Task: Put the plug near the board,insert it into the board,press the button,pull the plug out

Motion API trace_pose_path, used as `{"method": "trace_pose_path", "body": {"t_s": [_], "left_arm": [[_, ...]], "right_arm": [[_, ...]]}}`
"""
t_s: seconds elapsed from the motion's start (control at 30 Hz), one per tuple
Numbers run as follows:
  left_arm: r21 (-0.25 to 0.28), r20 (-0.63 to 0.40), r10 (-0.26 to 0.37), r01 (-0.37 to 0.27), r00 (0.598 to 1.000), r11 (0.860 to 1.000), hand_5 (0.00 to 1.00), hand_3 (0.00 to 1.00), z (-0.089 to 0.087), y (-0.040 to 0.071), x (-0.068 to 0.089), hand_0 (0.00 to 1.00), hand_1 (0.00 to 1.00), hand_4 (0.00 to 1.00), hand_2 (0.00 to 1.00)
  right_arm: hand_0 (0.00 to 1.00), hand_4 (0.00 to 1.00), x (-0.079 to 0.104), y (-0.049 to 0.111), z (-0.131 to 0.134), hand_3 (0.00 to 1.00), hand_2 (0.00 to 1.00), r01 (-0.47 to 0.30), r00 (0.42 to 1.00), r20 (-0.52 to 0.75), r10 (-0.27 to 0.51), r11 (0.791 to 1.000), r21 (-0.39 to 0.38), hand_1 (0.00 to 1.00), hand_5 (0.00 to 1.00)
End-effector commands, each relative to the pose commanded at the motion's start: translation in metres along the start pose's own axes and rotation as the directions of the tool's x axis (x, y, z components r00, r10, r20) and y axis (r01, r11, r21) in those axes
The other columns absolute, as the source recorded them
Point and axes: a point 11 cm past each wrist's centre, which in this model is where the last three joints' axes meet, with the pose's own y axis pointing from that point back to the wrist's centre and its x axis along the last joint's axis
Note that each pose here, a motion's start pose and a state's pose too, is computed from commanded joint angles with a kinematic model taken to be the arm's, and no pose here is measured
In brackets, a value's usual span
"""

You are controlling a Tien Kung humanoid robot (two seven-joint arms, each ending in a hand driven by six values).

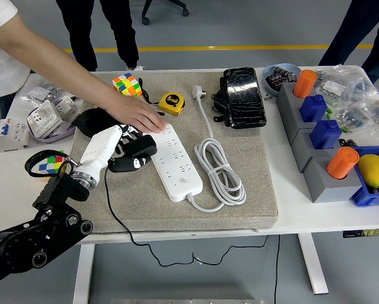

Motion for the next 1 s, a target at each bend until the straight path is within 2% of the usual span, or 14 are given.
{"method": "trace_pose_path", "body": {"t_s": [0.23,0.57,0.6,0.97,1.0], "left_arm": [[0.002,0.005,0.019,-0.019,1.0,1.0,0.102,0.487,-0.01,0.003,0.003,0.281,0.37,0.75,0.409],[0.028,0.014,0.01,-0.011,1.0,1.0,0.108,0.492,-0.025,0.005,-0.001,0.289,0.4,0.752,0.426],[0.029,0.014,0.01,-0.011,1.0,1.0,0.113,0.512,-0.026,0.005,-0.001,0.306,0.444,0.757,0.476],[0.053,0.024,-0.004,0.003,1.0,0.999,0.115,0.53,-0.036,0.006,-0.005,0.33,0.474,0.769,0.509],[0.055,0.024,-0.006,0.004,1.0,0.998,0.121,0.542,-0.037,0.006,-0.005,0.358,0.491,0.777,0.523]], "right_arm": [[0.567,0.914,0.0,0.0,0.001,0.537,0.61,-0.001,1.0,0.001,0.001,1.0,-0.001,0.643,0.461],[0.567,0.913,0.0,0.0,0.0,0.536,0.61,0.0,1.0,-0.001,0.0,1.0,-0.001,0.642,0.461],[0.567,0.913,0.0,0.0,0.0,0.538,0.61,0.0,1.0,0.0,0.0,1.0,-0.001,0.642,0.461],[0.566,0.914,0.0,0.0,0.001,0.539,0.61,0.001,1.0,-0.002,-0.001,1.0,-0.001,0.642,0.461],[0.567,0.914,0.0,0.0,0.001,0.538,0.61,0.0,1.0,-0.002,-0.001,1.0,-0.002,0.643,0.461]]}}
